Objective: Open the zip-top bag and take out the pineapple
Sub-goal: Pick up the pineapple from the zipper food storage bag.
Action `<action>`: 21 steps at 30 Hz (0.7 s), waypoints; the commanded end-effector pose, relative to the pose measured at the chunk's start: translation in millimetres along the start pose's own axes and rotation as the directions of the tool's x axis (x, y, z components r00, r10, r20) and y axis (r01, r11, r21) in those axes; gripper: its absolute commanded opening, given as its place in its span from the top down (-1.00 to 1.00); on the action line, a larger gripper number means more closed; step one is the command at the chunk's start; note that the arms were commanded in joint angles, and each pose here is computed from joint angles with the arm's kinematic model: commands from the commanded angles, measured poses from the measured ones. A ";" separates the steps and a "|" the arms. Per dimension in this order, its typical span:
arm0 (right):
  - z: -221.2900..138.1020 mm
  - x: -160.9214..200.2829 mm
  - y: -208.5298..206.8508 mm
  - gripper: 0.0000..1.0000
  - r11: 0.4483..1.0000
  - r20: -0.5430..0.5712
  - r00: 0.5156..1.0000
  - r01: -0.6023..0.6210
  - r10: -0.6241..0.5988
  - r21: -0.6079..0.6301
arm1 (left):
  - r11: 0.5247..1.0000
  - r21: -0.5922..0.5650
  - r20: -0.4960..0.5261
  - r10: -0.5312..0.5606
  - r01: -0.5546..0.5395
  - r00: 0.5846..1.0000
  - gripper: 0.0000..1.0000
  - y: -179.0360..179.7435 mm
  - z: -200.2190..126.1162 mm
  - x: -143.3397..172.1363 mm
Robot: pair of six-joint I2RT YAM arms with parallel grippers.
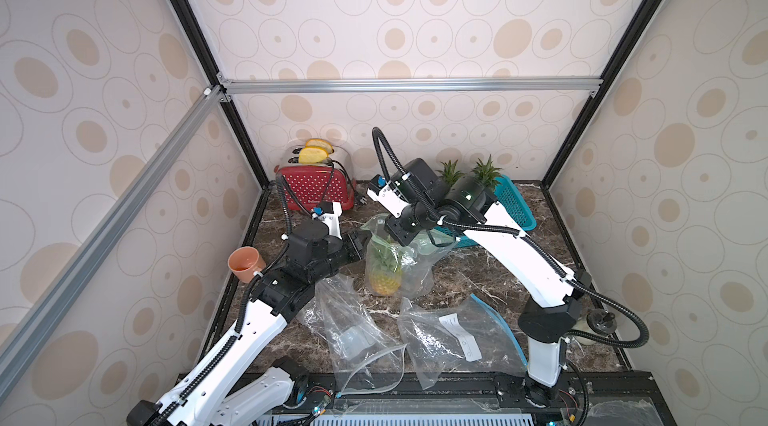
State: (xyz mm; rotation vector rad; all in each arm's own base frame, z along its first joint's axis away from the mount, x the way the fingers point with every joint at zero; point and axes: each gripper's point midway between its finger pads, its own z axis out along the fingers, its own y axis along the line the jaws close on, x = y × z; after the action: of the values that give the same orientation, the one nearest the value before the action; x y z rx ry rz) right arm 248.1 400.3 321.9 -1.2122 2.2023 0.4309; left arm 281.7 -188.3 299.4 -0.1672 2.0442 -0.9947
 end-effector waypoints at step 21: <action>70.9 39.1 -10.4 -0.26 0.953 -0.214 0.929 -0.288 0.301 0.088 | 0.997 0.079 0.114 -0.020 0.011 0.993 0.44 -1.2 -19.6 -2.7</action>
State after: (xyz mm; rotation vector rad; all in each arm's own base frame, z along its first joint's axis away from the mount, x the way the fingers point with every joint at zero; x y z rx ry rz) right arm 271.4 411.6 249.1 -0.9744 2.5086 0.3556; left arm 269.8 -178.9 294.1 -0.1840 1.9666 -1.0265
